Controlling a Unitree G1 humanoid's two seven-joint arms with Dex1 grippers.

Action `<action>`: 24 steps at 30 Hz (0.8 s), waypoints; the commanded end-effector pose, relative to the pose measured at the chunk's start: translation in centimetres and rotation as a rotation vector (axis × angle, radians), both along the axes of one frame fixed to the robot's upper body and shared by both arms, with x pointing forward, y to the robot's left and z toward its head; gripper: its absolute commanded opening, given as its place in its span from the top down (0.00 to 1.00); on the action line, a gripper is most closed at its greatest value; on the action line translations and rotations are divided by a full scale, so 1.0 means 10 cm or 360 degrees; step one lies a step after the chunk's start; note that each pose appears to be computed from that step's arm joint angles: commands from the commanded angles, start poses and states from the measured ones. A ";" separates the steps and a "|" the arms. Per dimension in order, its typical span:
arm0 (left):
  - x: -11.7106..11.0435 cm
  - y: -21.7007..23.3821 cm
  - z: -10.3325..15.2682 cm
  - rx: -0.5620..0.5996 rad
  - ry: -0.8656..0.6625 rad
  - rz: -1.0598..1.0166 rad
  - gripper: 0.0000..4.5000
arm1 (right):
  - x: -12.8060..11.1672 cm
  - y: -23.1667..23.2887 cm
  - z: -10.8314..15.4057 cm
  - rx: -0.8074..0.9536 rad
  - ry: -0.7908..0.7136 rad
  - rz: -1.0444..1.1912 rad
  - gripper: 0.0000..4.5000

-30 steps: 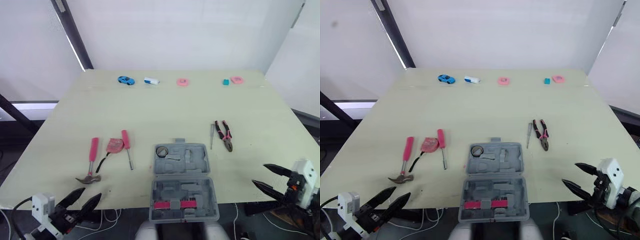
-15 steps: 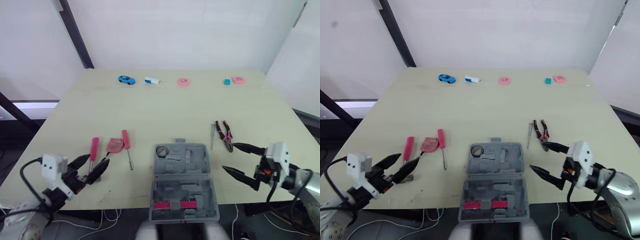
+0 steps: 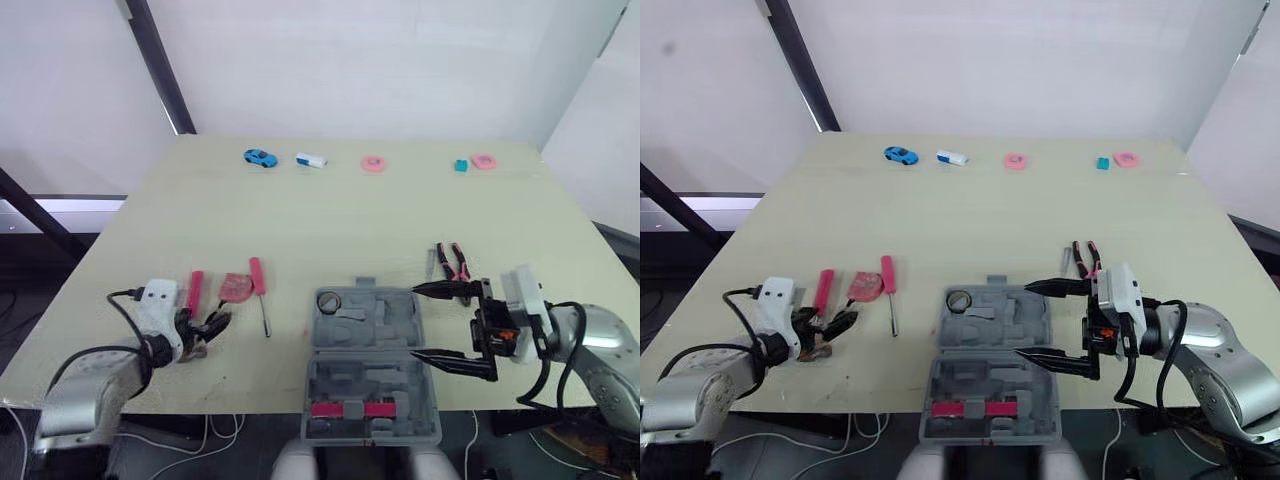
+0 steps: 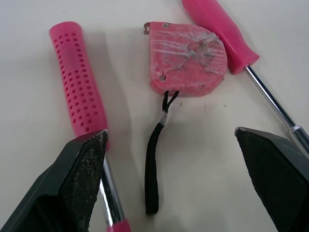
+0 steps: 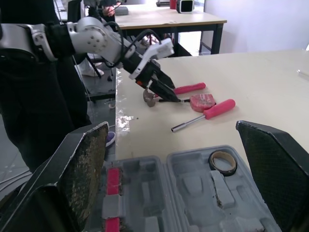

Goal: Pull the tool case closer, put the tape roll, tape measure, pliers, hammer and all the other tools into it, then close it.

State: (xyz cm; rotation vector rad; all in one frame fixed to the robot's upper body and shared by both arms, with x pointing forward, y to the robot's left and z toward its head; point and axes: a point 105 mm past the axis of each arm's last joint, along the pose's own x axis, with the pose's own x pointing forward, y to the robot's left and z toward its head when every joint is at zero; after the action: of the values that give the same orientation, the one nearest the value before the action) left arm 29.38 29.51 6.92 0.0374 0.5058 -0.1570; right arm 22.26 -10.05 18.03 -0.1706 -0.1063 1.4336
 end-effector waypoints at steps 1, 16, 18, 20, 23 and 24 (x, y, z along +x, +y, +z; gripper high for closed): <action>0.08 -0.02 0.02 0.0052 -0.0012 -0.0036 0.00 | 0.04 0.00 0.09 0.0039 -0.0045 -0.0011 0.01; 0.11 -0.11 -0.23 0.0039 0.0035 -0.0026 0.98 | 0.12 -0.07 0.09 0.0046 -0.0034 -0.0095 0.00; 0.11 -0.10 -0.26 0.0044 0.0028 -0.0007 0.98 | 0.12 -0.06 0.08 0.0047 -0.0030 -0.0096 0.00; 0.10 -0.10 -0.28 0.0037 0.0022 -0.0003 0.98 | 0.12 -0.06 0.08 0.0045 -0.0029 -0.0098 0.00; 0.03 -0.18 -0.26 -0.0011 0.0011 -0.0038 0.98 | 0.11 -0.07 0.07 0.0037 -0.0025 -0.0104 0.00; 0.00 -0.21 -0.25 -0.0026 0.0010 -0.0055 0.98 | 0.11 -0.08 0.07 0.0033 -0.0022 -0.0106 0.00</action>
State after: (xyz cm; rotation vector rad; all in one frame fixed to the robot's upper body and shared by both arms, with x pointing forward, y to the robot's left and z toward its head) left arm 30.05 28.13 4.58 0.0484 0.4982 -0.1674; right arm 23.66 -10.58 17.88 -0.1481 -0.0952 1.3660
